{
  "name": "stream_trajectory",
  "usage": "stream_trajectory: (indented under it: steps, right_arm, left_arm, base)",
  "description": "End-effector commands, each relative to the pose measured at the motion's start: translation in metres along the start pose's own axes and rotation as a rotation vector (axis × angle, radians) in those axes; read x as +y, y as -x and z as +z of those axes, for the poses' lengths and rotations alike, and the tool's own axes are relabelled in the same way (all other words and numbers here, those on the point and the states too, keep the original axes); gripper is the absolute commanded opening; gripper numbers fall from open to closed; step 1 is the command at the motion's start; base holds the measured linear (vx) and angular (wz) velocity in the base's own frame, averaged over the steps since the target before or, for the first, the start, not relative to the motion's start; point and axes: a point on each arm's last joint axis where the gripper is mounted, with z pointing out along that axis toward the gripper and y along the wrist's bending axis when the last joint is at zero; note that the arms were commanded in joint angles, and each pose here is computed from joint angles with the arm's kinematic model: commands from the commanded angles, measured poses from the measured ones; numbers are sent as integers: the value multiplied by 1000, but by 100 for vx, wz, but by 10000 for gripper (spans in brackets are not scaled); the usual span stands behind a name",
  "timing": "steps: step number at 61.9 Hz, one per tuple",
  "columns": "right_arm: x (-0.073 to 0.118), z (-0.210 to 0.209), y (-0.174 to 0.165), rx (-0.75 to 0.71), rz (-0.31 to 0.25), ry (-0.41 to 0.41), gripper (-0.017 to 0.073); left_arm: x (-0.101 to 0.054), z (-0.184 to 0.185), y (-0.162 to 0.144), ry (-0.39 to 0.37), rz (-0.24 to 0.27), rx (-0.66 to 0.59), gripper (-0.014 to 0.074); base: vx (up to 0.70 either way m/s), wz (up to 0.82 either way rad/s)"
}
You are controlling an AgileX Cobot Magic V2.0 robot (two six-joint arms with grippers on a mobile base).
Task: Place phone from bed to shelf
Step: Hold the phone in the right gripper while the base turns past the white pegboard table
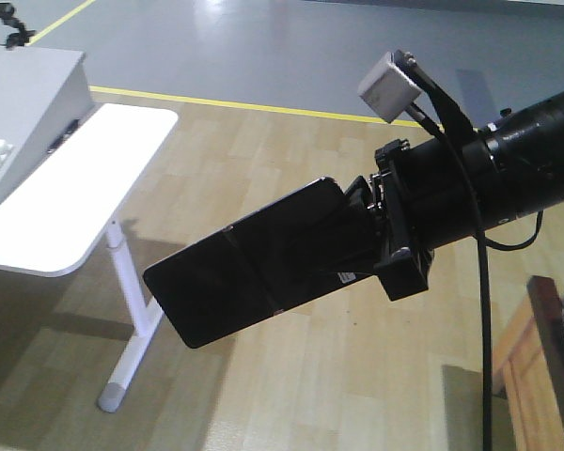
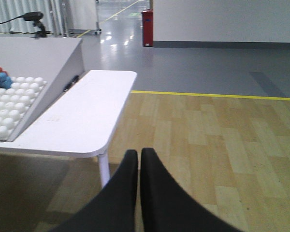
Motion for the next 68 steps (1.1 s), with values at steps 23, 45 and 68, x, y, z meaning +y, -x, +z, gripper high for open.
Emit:
stream_trajectory:
  steps: [23,45,68]
  right_arm:
    - [20,-12,11,-68,-28,74,-4]
    - [20,-12,11,-68,-28,74,-4]
    - [20,-12,11,-68,-28,74,-4]
  left_arm:
    - [1,0,6,4,-13,-77,1]
    - [1,0,6,4,-13,-77,1]
    - [1,0,6,4,-13,-77,1]
  base:
    - [10,34]
    - [10,32]
    - [8,22]
